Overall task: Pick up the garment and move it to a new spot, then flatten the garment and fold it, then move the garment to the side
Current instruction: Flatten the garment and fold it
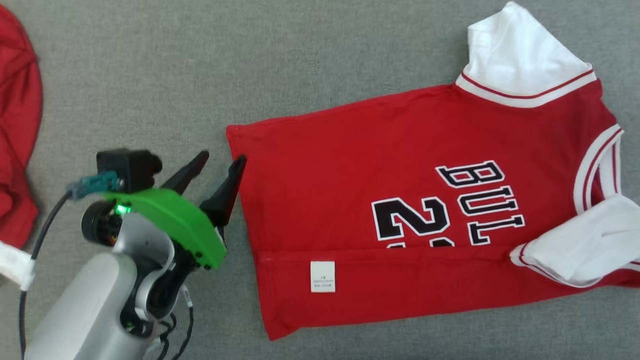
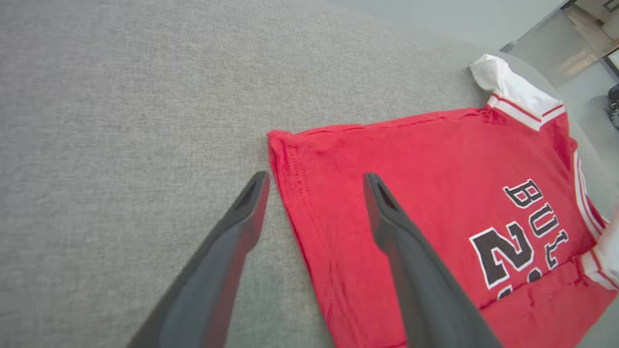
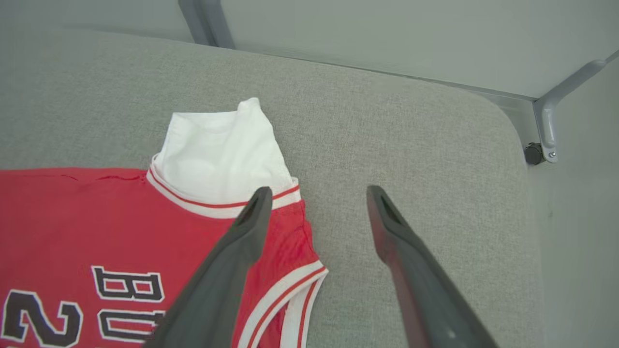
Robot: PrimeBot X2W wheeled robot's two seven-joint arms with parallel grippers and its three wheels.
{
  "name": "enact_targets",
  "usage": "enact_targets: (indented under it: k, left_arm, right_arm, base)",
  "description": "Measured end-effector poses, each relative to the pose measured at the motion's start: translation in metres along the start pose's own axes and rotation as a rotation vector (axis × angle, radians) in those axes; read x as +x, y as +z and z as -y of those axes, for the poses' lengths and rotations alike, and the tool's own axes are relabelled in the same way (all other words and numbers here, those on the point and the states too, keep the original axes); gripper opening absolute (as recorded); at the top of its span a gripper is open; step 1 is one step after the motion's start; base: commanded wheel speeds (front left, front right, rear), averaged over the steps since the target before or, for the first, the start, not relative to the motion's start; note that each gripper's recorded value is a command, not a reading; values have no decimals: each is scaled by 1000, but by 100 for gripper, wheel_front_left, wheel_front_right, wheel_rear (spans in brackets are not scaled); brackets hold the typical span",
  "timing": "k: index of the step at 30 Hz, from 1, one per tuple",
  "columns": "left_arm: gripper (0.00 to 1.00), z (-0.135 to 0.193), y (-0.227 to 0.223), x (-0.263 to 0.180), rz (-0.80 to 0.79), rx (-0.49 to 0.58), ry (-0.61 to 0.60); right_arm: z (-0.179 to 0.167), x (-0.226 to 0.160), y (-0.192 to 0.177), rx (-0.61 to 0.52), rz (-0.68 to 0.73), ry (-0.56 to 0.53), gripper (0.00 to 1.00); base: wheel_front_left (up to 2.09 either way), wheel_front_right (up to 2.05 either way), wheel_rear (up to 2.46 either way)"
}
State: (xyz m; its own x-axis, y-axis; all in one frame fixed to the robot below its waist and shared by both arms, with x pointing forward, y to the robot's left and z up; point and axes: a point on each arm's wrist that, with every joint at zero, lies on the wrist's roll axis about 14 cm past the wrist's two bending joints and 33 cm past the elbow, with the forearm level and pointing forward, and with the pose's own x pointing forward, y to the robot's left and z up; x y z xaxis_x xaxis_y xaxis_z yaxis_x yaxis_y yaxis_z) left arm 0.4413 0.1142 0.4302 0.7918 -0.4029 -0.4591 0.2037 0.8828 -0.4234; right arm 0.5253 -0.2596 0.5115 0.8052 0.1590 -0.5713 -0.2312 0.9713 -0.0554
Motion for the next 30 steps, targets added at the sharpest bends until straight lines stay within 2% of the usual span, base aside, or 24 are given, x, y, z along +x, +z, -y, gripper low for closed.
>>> enact_targets:
  k: [4,8,14,19,20,21,22,23,24,30]
  left_arm:
    - [100,-22,-5,36,-62,46,35]
    - [100,-31,-23,57,-126,40,34]
    - [100,-41,-32,63,-152,45,33]
    - [100,-42,-34,64,-157,46,22]
    - [100,-41,-34,65,-157,45,15]
    - [100,-41,-35,66,-160,46,12]
    - [53,-40,-35,66,-167,51,4]
    - [12,-39,-36,67,-171,53,-1]
    - [0,-37,-36,67,-175,52,-9]
    - [0,-28,-30,71,-157,43,-37]
  right_arm:
    - [-23,61,7,-40,-39,24,100]
    - [-37,110,-13,-55,-132,38,100]
    - [-58,151,-41,-65,-211,84,100]
    - [-67,164,-48,-69,-223,110,100]
    - [-71,165,-47,-61,-220,123,75]
    - [-73,165,-47,-58,-220,132,33]
    - [-75,165,-47,-60,-221,139,0]
    - [-77,164,-48,-58,-221,149,0]
    - [-81,163,-49,-51,-224,165,0]
    - [-80,154,-26,15,-108,188,0]
  base:
    - [0,0,0]
    - [0,0,0]
    - [0,0,0]
    - [0,0,0]
    - [0,0,0]
    - [0,0,0]
    - [0,0,0]
    - [0,0,0]
    - [0,0,0]
    - [0,0,0]
